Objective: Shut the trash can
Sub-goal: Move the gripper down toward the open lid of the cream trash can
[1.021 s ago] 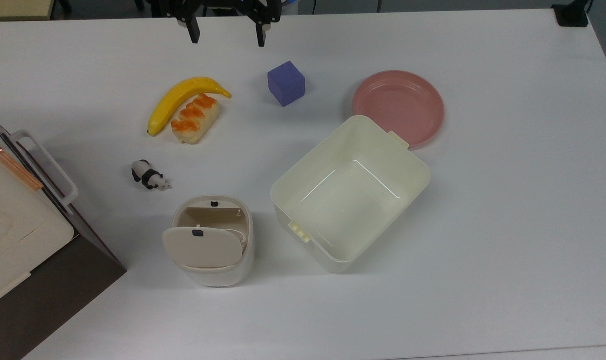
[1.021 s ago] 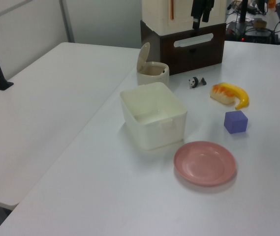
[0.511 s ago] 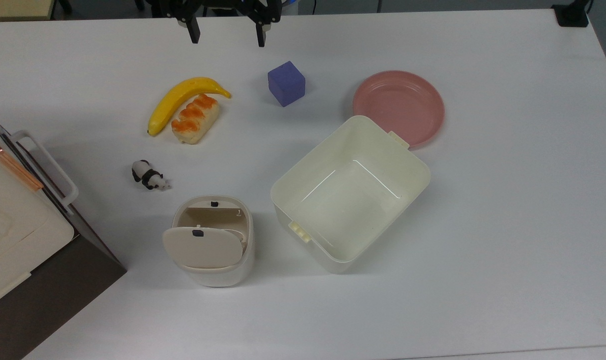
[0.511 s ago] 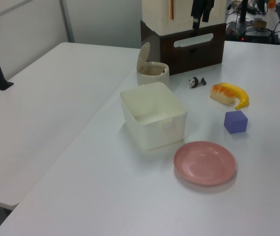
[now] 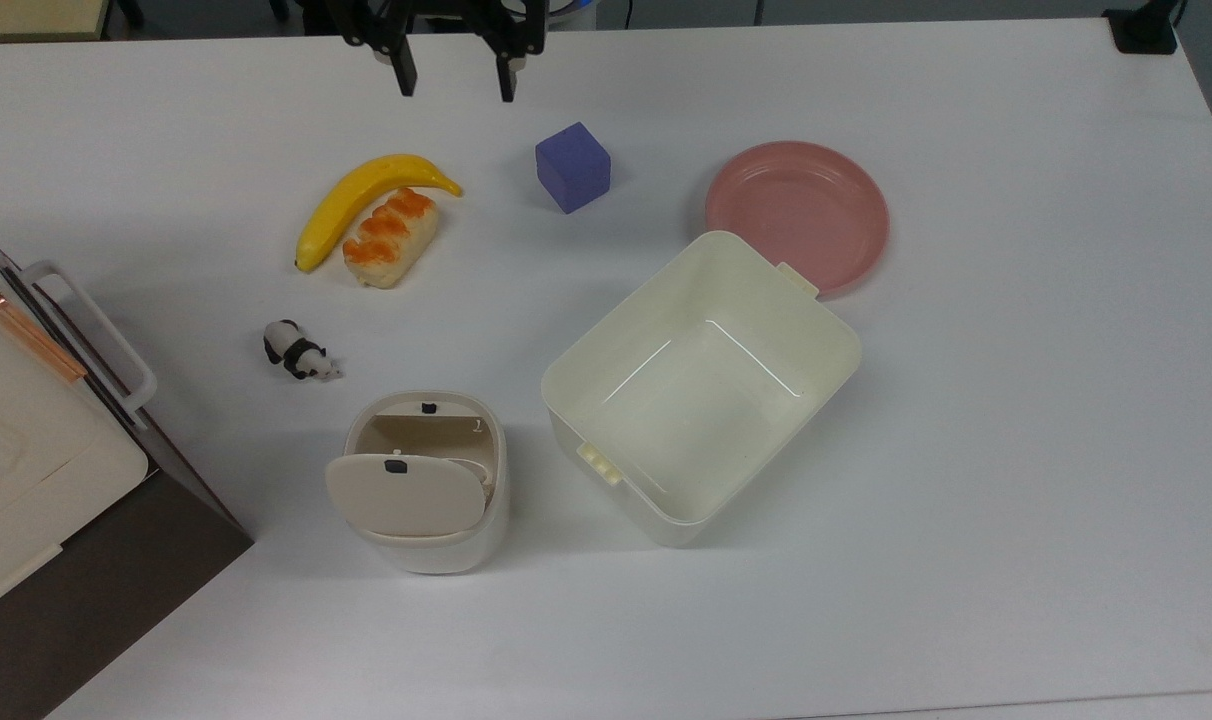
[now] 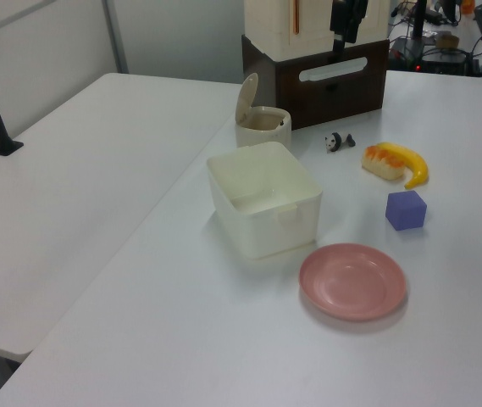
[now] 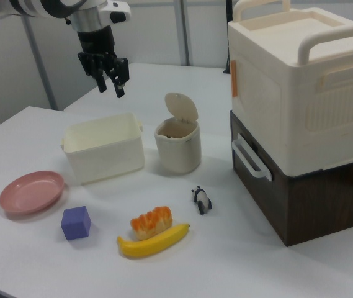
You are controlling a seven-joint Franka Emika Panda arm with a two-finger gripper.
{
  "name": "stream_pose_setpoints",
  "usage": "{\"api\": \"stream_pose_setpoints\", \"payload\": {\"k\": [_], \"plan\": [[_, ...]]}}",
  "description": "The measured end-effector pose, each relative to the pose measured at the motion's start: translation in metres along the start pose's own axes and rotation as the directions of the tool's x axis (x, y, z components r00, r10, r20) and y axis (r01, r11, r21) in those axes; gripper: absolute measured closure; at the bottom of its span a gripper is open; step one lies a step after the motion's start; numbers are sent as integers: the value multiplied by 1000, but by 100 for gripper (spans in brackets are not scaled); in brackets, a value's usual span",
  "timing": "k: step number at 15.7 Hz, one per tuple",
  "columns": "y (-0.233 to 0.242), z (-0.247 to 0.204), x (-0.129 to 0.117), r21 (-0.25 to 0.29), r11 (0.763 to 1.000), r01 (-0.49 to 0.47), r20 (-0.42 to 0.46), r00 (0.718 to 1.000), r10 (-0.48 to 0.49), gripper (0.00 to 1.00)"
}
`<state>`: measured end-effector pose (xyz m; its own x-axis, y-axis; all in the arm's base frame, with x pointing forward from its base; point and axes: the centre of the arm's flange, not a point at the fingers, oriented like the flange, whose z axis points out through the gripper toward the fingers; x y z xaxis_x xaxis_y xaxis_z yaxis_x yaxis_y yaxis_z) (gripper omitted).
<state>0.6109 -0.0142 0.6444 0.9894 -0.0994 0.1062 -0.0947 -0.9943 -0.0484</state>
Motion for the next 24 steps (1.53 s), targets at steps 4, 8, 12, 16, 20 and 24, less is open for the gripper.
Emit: {"api": "stream_pose_setpoints", "payload": {"k": [4, 8, 12, 16, 20, 24], "plan": [[4, 9, 21, -17, 1000, -9, -105, 994, 7, 81], [9, 42, 49, -28, 999, -29, -179, 984, 24, 99], [9, 46, 69, -14, 999, -51, -303, 952, 44, 99], [13, 58, 101, -17, 994, -110, -468, 879, 89, 99], [15, 87, 133, -6, 983, -185, -602, 785, 144, 99], [17, 114, 145, -16, 978, -208, -617, 772, 154, 99]]}}
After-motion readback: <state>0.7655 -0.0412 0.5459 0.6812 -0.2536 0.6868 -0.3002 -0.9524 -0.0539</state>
